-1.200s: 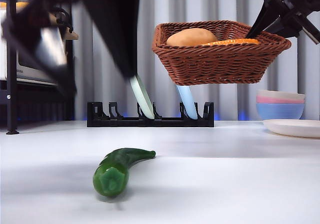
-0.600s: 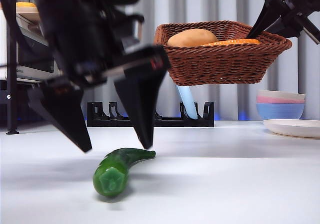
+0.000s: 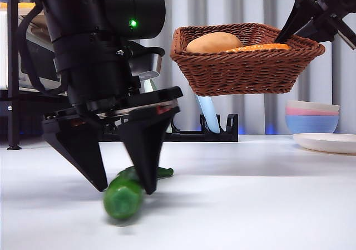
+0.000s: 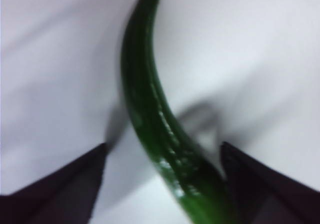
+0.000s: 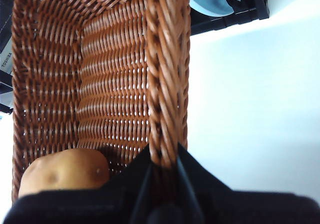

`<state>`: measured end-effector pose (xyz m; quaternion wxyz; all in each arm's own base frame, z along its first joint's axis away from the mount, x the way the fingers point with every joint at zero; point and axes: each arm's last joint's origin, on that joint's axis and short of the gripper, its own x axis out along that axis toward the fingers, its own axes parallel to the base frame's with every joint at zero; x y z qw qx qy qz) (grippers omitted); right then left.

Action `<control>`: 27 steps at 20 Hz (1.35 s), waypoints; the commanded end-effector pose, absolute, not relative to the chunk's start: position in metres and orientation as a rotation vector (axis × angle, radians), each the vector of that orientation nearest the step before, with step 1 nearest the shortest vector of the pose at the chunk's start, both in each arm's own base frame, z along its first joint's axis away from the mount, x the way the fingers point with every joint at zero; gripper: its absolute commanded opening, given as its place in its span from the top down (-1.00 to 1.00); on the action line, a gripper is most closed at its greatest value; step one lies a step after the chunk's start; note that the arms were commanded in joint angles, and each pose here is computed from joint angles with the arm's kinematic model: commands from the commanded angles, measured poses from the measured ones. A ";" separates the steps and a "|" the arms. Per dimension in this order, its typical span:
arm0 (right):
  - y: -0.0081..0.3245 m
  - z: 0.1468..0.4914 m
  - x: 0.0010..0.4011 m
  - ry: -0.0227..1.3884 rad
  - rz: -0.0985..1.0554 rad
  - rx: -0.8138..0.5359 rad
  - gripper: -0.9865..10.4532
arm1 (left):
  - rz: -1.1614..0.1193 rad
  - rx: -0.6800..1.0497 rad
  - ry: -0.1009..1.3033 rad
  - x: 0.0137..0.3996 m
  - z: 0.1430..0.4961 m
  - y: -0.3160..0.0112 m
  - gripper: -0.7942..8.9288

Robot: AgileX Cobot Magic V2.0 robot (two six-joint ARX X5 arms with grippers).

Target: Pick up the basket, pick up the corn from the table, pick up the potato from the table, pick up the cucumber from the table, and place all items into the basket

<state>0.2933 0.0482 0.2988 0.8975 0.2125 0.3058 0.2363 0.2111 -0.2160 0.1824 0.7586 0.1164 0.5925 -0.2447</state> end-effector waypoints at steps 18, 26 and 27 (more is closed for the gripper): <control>0.050 0.306 0.293 0.610 0.509 0.449 0.85 | -1.509 0.324 0.955 0.140 0.316 -0.189 0.85; 0.068 0.298 0.285 0.712 0.552 0.433 0.85 | -1.127 0.226 0.304 0.164 0.409 -0.200 0.85; 0.072 0.297 0.283 0.728 0.562 0.426 0.85 | -1.046 0.211 0.266 0.168 0.414 -0.202 0.85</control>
